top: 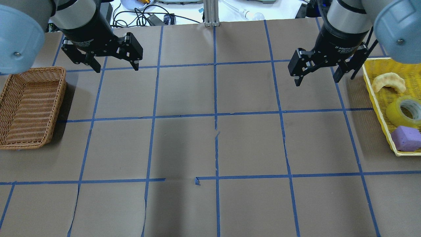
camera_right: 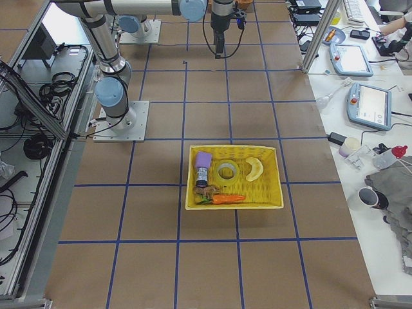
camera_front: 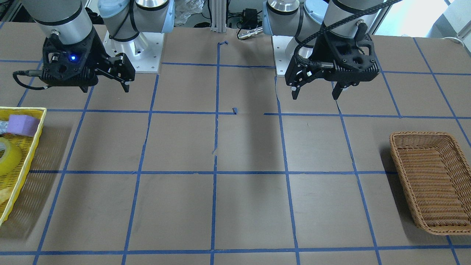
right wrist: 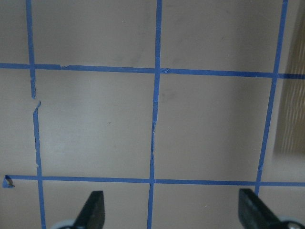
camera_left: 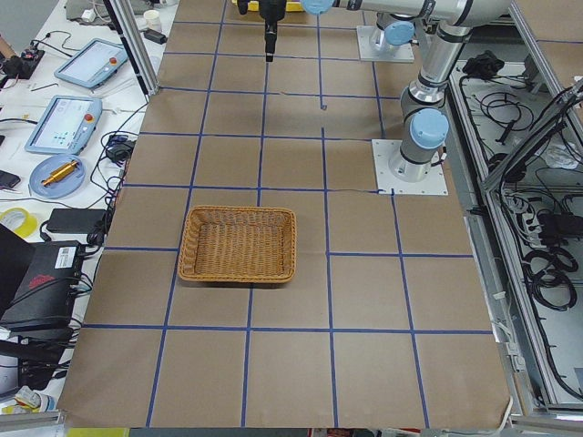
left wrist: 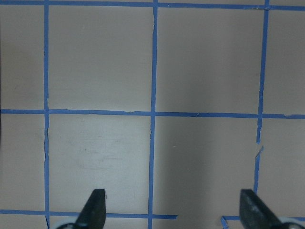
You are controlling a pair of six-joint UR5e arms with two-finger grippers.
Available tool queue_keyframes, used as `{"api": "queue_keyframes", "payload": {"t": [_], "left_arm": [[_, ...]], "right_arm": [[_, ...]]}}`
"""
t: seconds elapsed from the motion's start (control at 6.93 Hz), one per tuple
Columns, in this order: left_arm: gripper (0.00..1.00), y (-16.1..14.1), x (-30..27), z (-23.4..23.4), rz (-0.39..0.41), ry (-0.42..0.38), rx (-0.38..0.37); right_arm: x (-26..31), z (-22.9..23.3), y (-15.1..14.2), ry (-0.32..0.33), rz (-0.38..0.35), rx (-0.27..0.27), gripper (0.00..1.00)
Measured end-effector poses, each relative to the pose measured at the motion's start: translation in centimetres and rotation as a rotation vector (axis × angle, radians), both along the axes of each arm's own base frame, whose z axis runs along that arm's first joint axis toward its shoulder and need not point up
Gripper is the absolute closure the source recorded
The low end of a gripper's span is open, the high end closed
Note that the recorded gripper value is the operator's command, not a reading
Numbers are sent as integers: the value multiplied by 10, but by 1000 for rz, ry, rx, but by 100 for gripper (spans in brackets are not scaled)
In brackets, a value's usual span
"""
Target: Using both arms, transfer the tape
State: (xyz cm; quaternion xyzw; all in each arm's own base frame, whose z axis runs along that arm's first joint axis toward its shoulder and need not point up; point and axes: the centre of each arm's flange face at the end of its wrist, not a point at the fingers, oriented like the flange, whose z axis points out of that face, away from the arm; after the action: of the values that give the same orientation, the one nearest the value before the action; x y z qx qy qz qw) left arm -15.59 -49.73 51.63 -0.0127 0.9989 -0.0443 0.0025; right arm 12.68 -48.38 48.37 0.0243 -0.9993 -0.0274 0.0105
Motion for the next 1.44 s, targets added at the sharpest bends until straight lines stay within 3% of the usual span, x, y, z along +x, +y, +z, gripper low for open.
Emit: {"api": "queue_keyframes", "payload": {"t": [1.44], "left_arm": [[0,11,3,0,1,-15,16]], "right_arm": [[-1,-14,-3,3,1,28,0]]}}
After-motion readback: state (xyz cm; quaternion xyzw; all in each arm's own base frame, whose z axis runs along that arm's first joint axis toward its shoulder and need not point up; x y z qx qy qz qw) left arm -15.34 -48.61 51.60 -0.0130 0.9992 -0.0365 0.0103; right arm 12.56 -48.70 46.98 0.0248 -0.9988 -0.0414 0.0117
